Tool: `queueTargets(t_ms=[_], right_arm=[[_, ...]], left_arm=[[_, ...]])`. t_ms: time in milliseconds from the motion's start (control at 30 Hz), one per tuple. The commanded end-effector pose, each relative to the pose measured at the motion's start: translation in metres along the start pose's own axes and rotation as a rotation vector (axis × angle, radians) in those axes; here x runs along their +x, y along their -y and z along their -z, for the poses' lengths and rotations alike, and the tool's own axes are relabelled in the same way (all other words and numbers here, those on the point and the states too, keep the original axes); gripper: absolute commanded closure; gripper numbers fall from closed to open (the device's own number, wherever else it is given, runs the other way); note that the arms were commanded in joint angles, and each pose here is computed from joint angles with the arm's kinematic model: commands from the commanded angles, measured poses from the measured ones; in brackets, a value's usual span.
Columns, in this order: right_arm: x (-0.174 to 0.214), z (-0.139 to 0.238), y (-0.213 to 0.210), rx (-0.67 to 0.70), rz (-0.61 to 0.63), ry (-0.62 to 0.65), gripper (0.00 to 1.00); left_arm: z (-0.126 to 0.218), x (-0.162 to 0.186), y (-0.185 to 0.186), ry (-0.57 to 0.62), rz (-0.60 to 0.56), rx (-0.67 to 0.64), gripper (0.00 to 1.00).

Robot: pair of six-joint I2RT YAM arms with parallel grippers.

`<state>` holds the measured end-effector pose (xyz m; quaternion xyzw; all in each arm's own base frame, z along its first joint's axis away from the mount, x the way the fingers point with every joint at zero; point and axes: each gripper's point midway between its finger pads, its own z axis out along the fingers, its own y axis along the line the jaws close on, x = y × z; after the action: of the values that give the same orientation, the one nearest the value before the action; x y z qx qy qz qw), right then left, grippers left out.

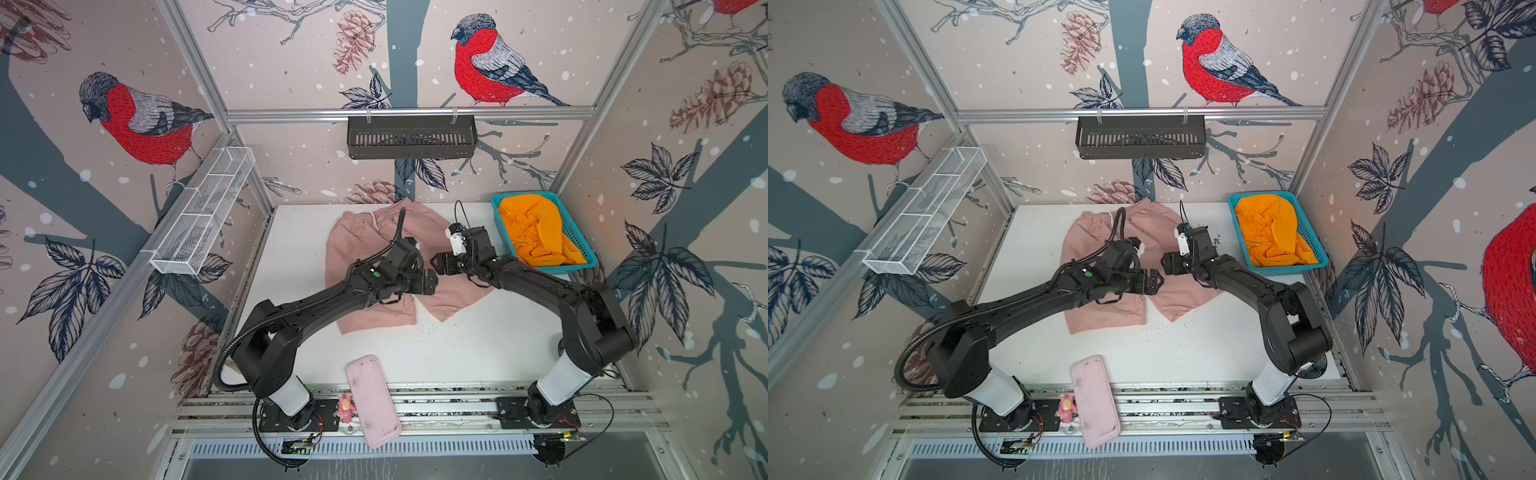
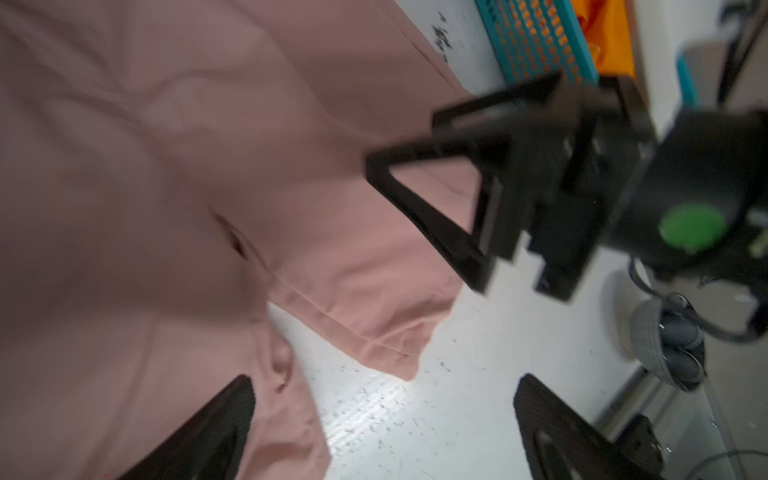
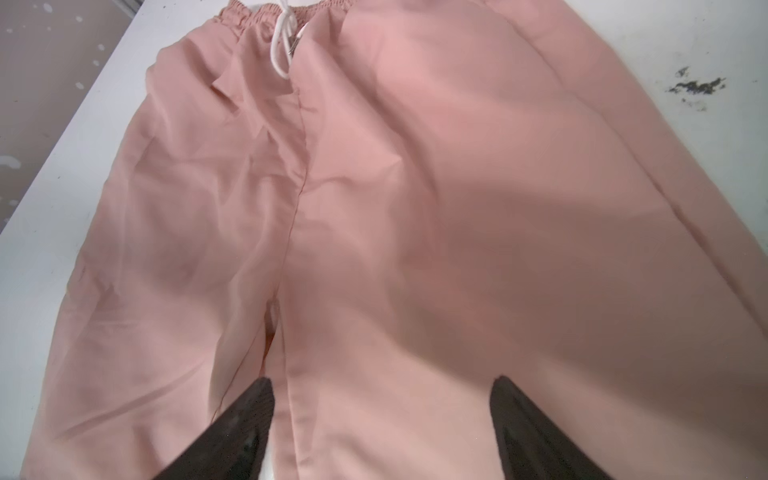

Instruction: Fold and stack the shorts

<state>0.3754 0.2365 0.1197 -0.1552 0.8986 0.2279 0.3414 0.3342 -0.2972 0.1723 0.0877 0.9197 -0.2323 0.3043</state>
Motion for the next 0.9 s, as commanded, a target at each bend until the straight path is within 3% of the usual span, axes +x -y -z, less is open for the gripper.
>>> queueTargets(t_ms=[0,133,300,467,700,867], right_arm=[[0.020,0.007,-0.046,-0.086,0.094,0.006,0.16],[0.054,-0.005,-0.112,-0.109,0.242,-0.038,0.16],[0.093,-0.027,-0.140,-0.050,0.349,-0.115,0.16],[0.135,-0.041,-0.125,0.024,0.343,-0.225,0.17],[0.179,-0.023,-0.089,0.092,0.293,-0.329,0.18],[0.183,0.006,-0.057,0.122,0.116,-0.354,0.20]], left_arm=[[0.029,-0.032,-0.074,0.059,-0.013,-0.231,0.02],[0.069,-0.089,-0.128,0.256,0.052,-0.273,0.02],[0.095,-0.118,-0.170,0.344,0.084,-0.348,0.02],[0.078,-0.118,-0.177,0.285,0.066,-0.353,0.02],[0.057,-0.120,-0.168,0.279,0.057,-0.265,0.02],[0.045,-0.126,-0.166,0.259,0.019,-0.246,0.02]])
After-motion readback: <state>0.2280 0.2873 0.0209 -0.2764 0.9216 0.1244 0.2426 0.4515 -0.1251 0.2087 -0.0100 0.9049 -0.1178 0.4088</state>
